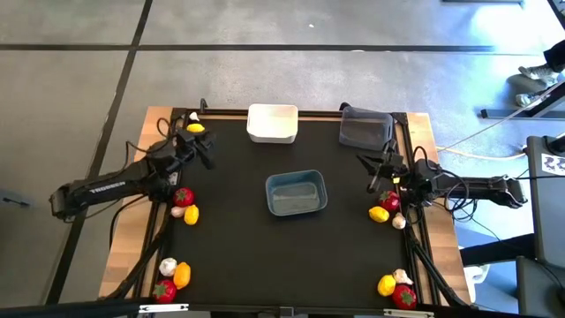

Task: Sort produce into baskets
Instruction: Put the yellow lemon into the white bin

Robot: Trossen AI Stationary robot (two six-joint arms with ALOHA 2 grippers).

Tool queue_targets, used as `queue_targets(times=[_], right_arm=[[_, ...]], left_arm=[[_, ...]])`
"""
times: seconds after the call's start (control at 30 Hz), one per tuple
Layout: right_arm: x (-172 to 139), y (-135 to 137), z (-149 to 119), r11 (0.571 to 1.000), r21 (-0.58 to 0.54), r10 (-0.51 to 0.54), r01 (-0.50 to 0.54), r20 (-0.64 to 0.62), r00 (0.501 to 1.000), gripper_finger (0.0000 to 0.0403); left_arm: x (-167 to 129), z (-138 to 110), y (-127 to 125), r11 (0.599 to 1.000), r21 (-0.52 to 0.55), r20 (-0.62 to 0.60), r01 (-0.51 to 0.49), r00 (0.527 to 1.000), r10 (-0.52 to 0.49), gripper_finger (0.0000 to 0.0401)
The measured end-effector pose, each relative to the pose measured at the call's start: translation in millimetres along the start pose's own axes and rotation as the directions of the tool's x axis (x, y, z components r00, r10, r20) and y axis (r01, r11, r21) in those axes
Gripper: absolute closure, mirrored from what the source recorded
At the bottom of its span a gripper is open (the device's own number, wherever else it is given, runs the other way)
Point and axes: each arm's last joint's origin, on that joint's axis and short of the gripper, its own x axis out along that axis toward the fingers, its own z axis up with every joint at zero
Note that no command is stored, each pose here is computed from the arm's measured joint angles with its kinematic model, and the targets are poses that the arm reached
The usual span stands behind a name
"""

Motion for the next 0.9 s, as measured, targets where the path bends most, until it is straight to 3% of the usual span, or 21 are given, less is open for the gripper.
queue_targets(times=[0.23,0.53,0.77,0.9], right_arm=[[-0.2,0.8,-5.9,0.997,0.077,0.008,-0.003,-0.060,0.998,0.0386],[-0.1,0.8,-5.7,0.990,0.142,0.008,0.001,-0.062,0.998,0.0386],[-0.1,0.7,-5.5,0.985,0.171,0.008,0.002,-0.060,0.998,0.0386],[-0.1,0.7,-5.5,0.985,0.171,0.008,0.002,-0.060,0.998,0.0386]], left_arm=[[-3.0,51.9,-6.0,1.000,0.004,-0.131,0.022,0.991,-0.022,0.0187],[24.2,109.3,-20.7,0.994,0.107,-0.347,-0.005,0.937,0.042,0.0174],[35.6,118.0,-26.2,0.985,0.171,-0.353,0.010,0.934,0.052,0.0174],[39.9,113.7,-20.8,0.971,0.213,-0.365,-0.109,0.913,0.182,0.0174]])
